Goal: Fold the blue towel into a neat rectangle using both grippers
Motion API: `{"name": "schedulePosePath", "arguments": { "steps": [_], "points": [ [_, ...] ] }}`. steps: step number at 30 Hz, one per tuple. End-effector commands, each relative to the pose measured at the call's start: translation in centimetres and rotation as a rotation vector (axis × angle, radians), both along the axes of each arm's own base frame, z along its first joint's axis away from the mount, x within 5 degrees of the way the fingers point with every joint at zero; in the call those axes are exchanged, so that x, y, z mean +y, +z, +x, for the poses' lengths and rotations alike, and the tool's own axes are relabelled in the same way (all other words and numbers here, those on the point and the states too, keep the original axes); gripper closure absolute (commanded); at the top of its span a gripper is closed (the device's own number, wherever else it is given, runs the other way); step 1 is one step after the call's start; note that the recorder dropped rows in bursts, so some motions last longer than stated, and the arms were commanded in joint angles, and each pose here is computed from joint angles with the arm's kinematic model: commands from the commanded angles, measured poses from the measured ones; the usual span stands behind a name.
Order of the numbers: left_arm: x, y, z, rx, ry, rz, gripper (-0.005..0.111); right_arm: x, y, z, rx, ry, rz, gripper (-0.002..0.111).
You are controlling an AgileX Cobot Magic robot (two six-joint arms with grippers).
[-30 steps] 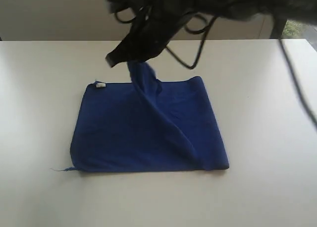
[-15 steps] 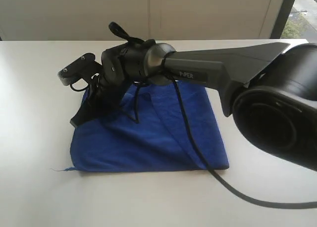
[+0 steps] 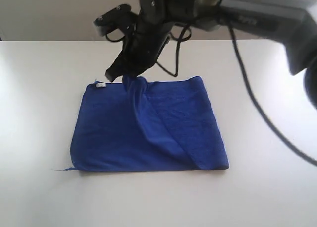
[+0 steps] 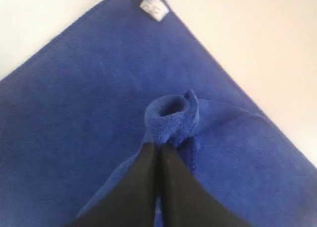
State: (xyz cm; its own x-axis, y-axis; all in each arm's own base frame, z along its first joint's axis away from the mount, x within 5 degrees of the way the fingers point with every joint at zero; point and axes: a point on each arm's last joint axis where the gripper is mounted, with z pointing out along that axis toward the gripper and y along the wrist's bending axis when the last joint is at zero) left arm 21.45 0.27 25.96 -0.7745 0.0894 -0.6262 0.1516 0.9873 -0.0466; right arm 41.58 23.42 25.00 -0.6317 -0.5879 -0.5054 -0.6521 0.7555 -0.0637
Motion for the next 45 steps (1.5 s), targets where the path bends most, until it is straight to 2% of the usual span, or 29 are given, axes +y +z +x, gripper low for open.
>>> {"name": "schedulePosePath", "arguments": {
  "steps": [1,7,18,25,28,31,33,38,42,45],
  "points": [
    [-0.2,-0.1,-0.3,0.007,-0.008,-0.009,0.107,-4.0,3.9,0.2,-0.04,-0.066,0.007,0.108],
    [-0.2,-0.1,-0.3,0.007,-0.008,-0.009,0.107,-5.8,8.4,-1.0,-0.127,-0.085,0.045,0.108],
    [-0.2,-0.1,-0.3,0.007,-0.008,-0.009,0.107,-1.5,11.2,-2.8,-0.215,0.021,0.118,0.108],
    [-0.2,-0.1,-0.3,0.007,-0.008,-0.009,0.107,1.3,6.7,-1.4,-0.131,0.058,0.136,0.108],
    [-0.2,-0.1,-0.3,0.007,-0.008,-0.009,0.107,2.4,3.9,-0.5,-0.101,0.083,0.123,0.108],
    [-0.2,-0.1,-0.3,0.007,-0.008,-0.009,0.107,5.0,-0.6,-0.3,-0.008,0.145,0.163,0.108],
    [-0.2,-0.1,-0.3,0.007,-0.008,-0.009,0.107,6.6,-2.4,-0.7,0.028,0.185,0.196,0.108],
    [-0.2,-0.1,-0.3,0.007,-0.008,-0.009,0.107,8.4,-4.6,-1.0,0.072,0.188,0.261,0.108],
    [-0.2,-0.1,-0.3,0.007,-0.008,-0.009,0.107,8.5,-4.7,-1.0,0.075,0.186,0.264,0.081],
    [-0.2,-0.1,-0.3,0.007,-0.008,-0.009,0.107,8.2,-3.8,-1.0,0.083,0.2,0.257,0.056]
  ]
}}
